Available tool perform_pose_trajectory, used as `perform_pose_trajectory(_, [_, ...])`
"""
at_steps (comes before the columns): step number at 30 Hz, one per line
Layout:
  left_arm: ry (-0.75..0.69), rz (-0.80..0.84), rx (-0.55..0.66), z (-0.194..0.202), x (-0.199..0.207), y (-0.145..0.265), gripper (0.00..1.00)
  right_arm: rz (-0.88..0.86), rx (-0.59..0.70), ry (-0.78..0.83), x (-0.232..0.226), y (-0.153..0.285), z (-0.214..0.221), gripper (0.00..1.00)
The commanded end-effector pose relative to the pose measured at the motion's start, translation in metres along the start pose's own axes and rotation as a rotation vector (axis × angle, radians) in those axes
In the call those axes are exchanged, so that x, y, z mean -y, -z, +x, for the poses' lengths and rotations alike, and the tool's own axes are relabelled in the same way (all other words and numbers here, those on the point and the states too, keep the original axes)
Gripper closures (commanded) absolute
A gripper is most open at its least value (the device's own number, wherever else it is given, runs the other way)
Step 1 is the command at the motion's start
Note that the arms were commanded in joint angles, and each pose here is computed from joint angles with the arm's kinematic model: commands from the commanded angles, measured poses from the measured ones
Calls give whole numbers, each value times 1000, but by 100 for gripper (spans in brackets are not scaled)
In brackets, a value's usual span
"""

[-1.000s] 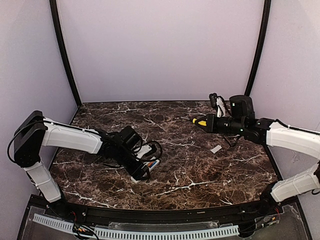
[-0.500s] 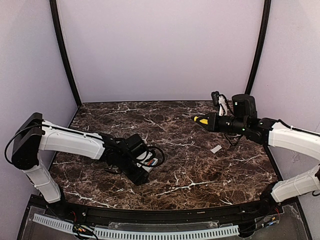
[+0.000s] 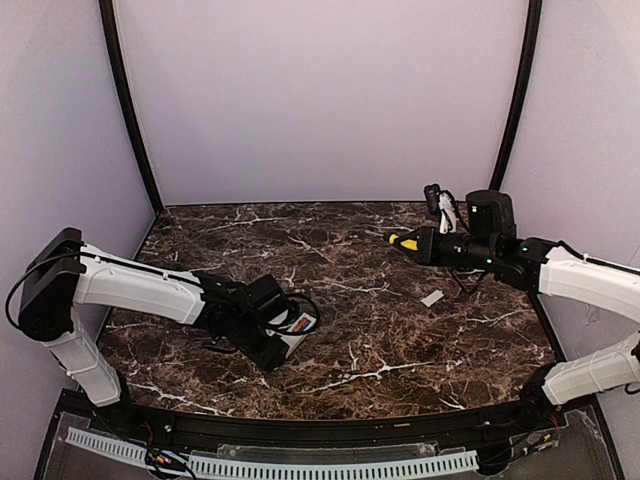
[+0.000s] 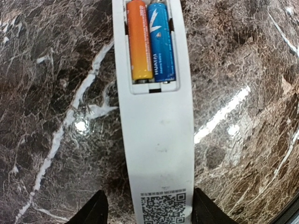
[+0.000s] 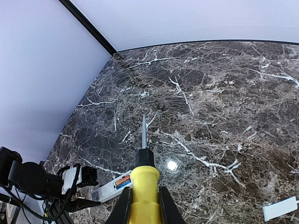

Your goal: Unload the batteries from the remote control

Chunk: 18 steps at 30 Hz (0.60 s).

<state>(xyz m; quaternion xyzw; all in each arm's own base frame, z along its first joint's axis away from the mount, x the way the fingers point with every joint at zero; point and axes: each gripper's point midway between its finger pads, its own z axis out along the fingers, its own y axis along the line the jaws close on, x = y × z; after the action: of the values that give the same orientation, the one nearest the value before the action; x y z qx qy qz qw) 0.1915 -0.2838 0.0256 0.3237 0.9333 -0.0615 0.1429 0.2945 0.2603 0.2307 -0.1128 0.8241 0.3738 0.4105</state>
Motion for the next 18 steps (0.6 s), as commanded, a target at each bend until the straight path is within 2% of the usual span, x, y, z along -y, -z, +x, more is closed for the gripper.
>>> perform_pose_trajectory(1, [43,6,72,-4,1,9,40,-8,27,1,-1,6,-5,100])
perform_pose_trajectory(6, [25,16,153,-6,7,6,40,-10,24,1,-2,5,-5,100])
perform_pose_trajectory(18, [9,0,233,-6,11,-3,44,-8,21,-6,-1,5,-3,100])
